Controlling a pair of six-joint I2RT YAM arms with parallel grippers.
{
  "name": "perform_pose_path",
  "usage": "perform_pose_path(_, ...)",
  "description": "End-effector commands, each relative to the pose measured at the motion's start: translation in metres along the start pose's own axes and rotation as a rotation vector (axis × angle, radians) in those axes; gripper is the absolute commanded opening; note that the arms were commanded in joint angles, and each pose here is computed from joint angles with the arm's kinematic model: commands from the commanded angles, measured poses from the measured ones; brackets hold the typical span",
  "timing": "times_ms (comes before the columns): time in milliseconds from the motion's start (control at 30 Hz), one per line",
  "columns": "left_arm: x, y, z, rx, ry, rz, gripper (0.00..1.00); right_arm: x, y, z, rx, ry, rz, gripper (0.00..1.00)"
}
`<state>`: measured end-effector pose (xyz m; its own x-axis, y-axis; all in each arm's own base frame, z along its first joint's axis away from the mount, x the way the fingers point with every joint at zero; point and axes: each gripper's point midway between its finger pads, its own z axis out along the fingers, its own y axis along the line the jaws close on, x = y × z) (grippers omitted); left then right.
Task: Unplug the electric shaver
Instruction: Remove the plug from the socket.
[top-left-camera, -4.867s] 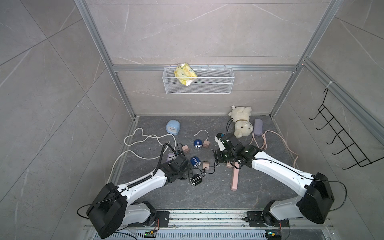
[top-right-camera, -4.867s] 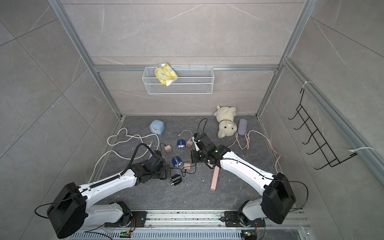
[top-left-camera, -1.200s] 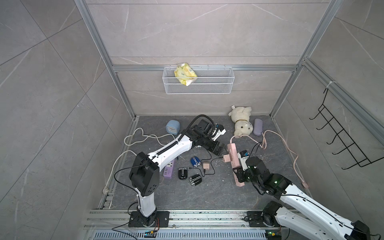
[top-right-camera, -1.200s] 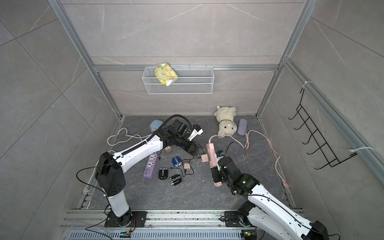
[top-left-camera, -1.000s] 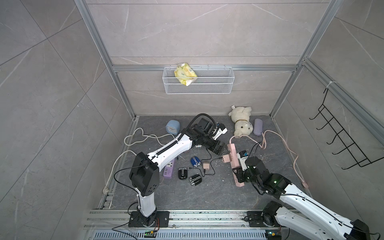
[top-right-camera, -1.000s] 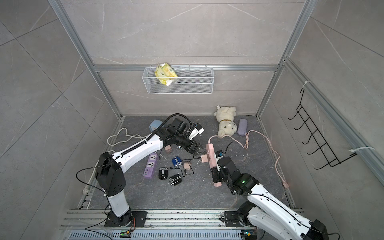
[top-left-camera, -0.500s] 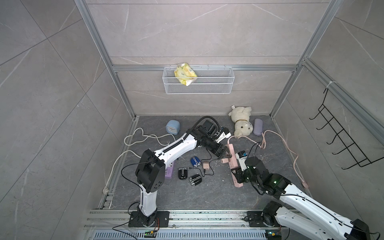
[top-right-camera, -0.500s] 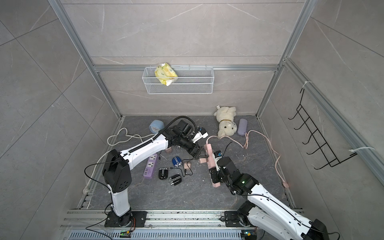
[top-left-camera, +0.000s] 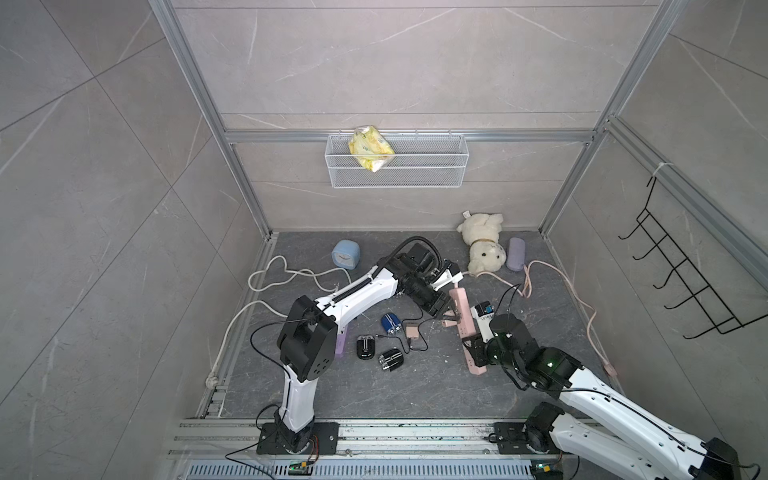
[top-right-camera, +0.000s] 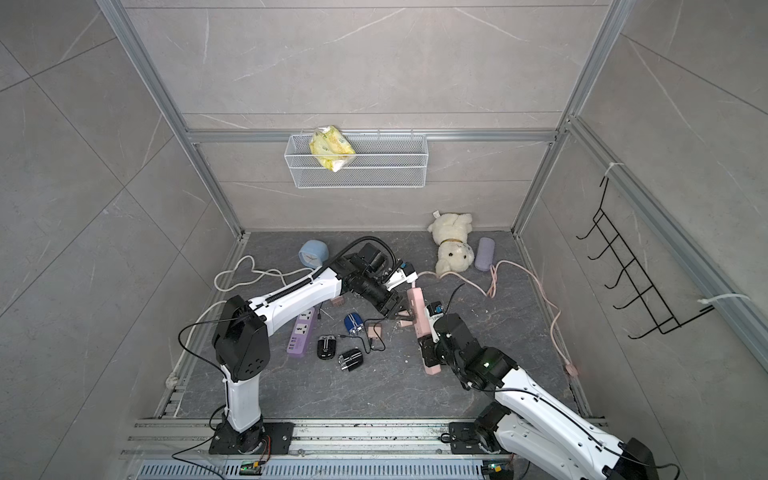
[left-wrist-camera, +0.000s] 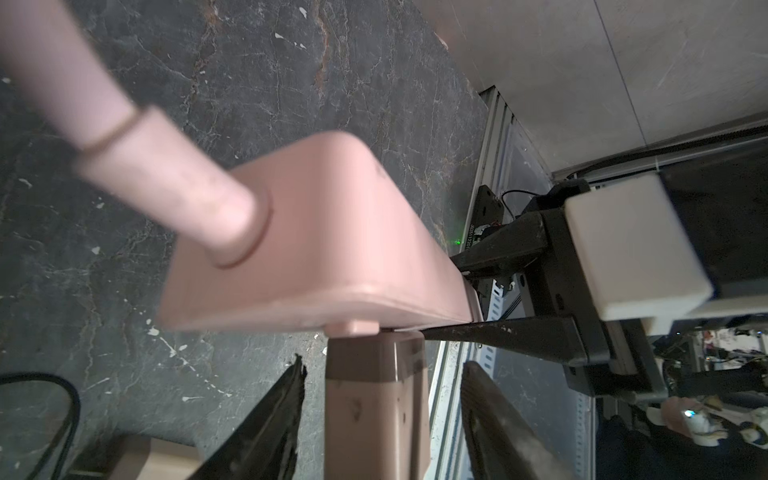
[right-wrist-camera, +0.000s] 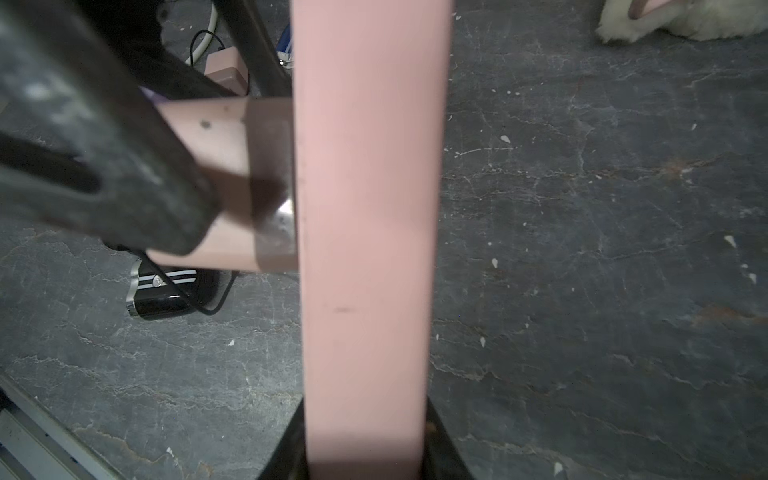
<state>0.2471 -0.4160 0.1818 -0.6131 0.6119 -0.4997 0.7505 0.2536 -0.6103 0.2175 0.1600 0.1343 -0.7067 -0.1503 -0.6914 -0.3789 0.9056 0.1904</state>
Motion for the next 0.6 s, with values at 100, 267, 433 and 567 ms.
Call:
perform_pose_path(100,0.001,-0.013,0.001,0.045,0.002,-0.005,0.49,-0.033,0.007,-0.013,-0.01,-0.125,-0.016,0.0)
perform_pose_path(267,-0.004,-0.01,-0.005,-0.001,-0.056,-0.048,0.48,-0.039,0.003,-0.017,0.001,-0.173,0.023,0.0)
perform_pose_path(433,-0.015,-0.019,-0.014,-0.002,-0.118,-0.052,0.55,-0.042,0.006,-0.015,-0.013,-0.18,0.038,0.0)
perform_pose_path(567,-0.017,-0.018,-0.013,0.002,-0.129,-0.047,0.53,-0.043,0.01,-0.014,-0.034,-0.183,0.04,0.0)
